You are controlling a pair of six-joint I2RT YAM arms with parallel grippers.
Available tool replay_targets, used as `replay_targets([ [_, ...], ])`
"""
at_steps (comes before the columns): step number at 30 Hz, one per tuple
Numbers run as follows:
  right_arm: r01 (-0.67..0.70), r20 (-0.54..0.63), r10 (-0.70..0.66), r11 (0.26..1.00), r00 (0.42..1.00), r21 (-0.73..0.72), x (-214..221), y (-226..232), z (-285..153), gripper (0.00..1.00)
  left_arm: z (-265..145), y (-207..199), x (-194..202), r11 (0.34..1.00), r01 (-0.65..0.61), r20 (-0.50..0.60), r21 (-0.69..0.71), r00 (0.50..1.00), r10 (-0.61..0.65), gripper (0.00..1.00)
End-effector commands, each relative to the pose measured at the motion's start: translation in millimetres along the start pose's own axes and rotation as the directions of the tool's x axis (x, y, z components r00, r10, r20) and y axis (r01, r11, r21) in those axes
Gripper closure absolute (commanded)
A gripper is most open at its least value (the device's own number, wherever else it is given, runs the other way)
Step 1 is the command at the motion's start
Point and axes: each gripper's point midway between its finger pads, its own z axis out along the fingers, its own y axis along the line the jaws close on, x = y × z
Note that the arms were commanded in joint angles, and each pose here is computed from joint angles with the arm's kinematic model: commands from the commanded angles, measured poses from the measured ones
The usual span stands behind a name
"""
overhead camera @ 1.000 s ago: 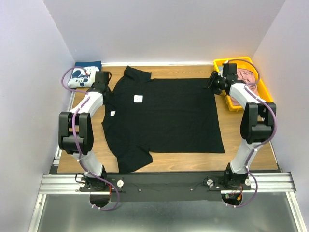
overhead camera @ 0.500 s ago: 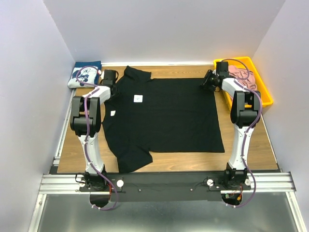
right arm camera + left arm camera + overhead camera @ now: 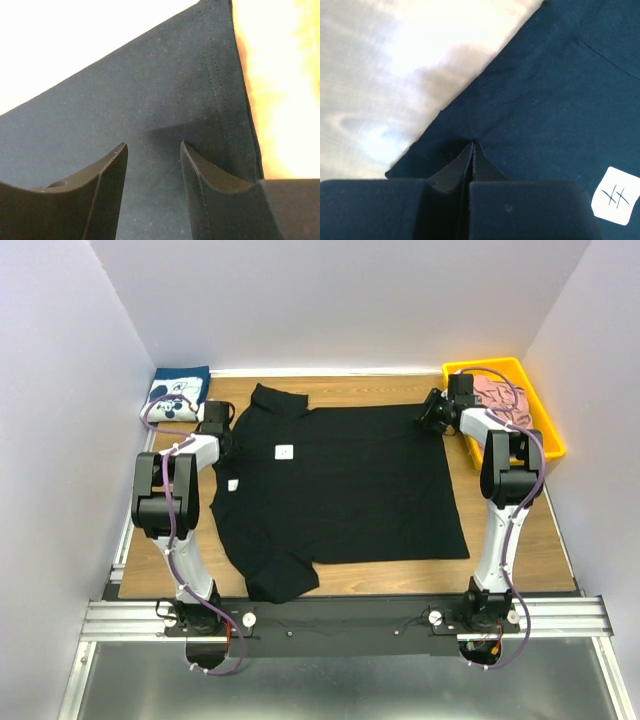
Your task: Fold and stack the t-shirts
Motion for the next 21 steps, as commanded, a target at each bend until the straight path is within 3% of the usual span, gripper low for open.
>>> replay_targets([
  [1, -0.04, -0.172, 0.063, 0.99, 0.983, 0.134, 65.3, -43.1, -6.3, 0.45, -8.2, 38.1, 51.8, 0.995, -0.03, -0.145, -0.096, 0.989, 0.016, 0.94],
  [9, -0.048, -0.279, 0.112, 0.973, 0.954, 0.227, 133.7, -71.9, -60.6, 0.44, -44.0, 56.5, 72.6, 0.994, -0.03, -0.156, -0.108, 0.988, 0.013, 0.94],
  [13, -0.018, -0.258, 0.072, 0.979, 0.963, 0.205, 123.7, -65.1, -75.8, 0.44, -58.8, 58.8, 70.6, 0.995, -0.022, -0.135, -0.101, 0.991, 0.009, 0.91],
  [17, 0.061, -0.194, -0.037, 0.991, 0.98, 0.12, 78.7, -38.6, -80.4, 0.44, -66.6, 42.3, 24.2, 0.997, -0.027, -0.019, -0.069, 1.0, 0.025, 0.72],
  [18, 0.074, -0.179, -0.052, 0.991, 0.982, 0.116, 69.3, -35.0, -80.0, 0.44, -65.4, 38.3, 16.1, 0.998, -0.033, -0.002, -0.06, 0.999, 0.033, 0.6],
  [19, 0.096, -0.141, -0.081, 0.99, 0.987, 0.102, 47.3, -25.6, -81.5, 0.44, -65.7, 29.3, -4.2, 0.998, -0.045, 0.042, -0.043, 0.998, 0.047, 0.54],
  [21, 0.116, -0.117, -0.104, 0.988, 0.988, 0.104, 33.8, -19.7, -77.4, 0.44, -54.1, 24.8, -13.8, 0.996, -0.074, 0.044, -0.049, 0.996, 0.076, 0.45],
])
